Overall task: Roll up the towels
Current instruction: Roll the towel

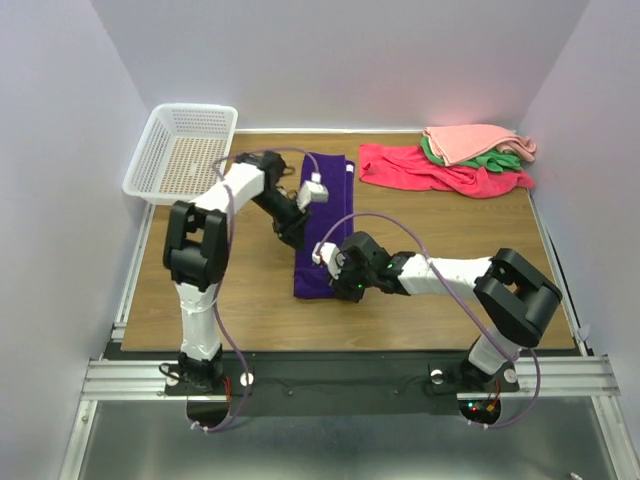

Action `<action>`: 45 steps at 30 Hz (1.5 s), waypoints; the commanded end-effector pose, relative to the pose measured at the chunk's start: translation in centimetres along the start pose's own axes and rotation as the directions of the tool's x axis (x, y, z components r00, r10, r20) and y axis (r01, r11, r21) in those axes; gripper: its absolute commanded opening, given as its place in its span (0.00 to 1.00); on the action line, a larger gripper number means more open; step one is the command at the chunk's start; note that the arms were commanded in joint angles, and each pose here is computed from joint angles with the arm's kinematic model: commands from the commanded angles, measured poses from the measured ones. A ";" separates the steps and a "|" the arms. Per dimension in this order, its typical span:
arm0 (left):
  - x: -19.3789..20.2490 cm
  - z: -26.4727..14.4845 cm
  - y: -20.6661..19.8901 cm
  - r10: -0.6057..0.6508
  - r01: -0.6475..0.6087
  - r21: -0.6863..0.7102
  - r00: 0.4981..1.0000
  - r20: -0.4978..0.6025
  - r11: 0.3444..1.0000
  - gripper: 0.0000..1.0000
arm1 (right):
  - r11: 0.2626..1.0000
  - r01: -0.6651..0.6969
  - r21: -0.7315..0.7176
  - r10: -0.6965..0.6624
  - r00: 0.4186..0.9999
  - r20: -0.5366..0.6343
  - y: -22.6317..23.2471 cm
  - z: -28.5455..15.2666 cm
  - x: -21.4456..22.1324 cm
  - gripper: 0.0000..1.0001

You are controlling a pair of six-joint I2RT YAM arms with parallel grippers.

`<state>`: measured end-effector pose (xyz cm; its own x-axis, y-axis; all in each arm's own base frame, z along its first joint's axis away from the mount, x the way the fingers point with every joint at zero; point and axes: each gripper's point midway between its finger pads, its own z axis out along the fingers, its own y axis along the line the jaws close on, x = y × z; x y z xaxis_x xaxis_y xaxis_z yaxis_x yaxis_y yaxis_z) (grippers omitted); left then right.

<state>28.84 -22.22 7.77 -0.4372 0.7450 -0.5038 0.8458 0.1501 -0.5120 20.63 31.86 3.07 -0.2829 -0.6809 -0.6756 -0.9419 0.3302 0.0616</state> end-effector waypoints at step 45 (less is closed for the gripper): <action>1.3 6.4 -6.2 0.679 -0.718 -0.607 0.634 -0.370 0.340 0.55 | 0.488 -0.725 -0.486 0.600 0.683 -0.417 -0.2 0.2 0.1 0.07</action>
<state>20.30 -26.00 5.83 0.4044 0.8159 -0.4132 0.8115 -0.1118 0.5736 21.32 32.09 3.19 -0.8382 -0.5228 -0.1551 -0.3657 0.3279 0.8711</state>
